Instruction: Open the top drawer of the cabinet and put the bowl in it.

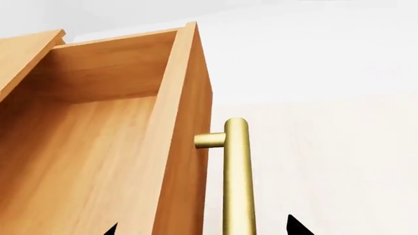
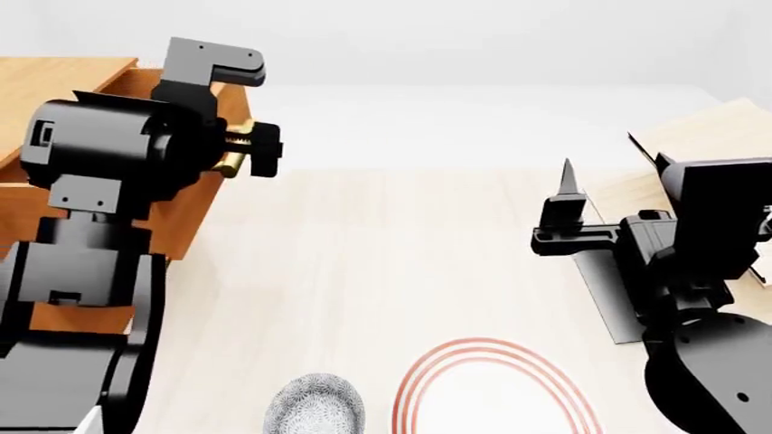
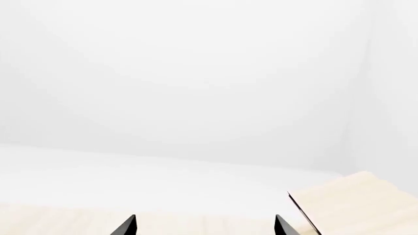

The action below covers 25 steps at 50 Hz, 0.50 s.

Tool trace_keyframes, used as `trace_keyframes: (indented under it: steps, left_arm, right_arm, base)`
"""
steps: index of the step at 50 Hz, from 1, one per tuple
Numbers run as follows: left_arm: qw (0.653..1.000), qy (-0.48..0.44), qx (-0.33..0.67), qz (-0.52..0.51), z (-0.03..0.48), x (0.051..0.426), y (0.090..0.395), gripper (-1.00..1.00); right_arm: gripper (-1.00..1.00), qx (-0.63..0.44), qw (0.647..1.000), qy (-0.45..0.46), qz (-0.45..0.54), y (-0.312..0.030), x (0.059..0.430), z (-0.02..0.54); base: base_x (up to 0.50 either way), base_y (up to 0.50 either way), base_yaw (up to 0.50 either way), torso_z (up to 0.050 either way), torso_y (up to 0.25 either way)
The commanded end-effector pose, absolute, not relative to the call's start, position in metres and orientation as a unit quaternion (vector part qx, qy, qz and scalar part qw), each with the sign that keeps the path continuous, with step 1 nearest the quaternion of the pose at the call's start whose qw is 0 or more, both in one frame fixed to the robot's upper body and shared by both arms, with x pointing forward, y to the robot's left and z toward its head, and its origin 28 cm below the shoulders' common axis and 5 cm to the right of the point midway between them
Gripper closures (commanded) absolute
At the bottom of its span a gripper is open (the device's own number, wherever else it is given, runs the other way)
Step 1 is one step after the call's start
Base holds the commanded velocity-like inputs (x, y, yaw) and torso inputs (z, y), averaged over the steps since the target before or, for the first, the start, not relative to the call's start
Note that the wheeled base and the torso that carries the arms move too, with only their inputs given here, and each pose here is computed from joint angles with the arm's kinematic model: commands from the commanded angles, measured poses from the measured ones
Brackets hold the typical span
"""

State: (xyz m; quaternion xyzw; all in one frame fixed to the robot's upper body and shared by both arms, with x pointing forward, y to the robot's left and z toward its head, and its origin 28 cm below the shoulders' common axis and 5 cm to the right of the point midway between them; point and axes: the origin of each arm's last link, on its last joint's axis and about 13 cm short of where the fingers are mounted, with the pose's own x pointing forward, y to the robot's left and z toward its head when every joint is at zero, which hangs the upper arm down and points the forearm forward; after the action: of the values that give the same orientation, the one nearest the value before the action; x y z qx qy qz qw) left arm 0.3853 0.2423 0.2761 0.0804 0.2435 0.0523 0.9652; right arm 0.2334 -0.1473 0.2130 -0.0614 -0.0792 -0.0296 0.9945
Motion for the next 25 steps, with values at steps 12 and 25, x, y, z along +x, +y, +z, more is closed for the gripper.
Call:
trace_keyframes:
  steps: [12, 25]
  left_arm:
    - [0.968, 0.231, 0.092, -0.014, 0.274, 0.368, 0.217, -1.0]
    - [0.968, 0.23, 0.094, -0.041, 0.27, 0.362, 0.206, -1.0]
  right_arm:
    - [-1.0, -0.061, 0.994, -0.08, -0.031, -0.148, 0.231, 0.212]
    - [-1.0, -0.056, 0.995, -0.079, -0.034, -0.15, 0.23, 0.211]
  base:
    - [0.0, 0.0, 0.0, 0.0, 0.0]
    - [0.0, 0.0, 0.0, 0.0, 0.0]
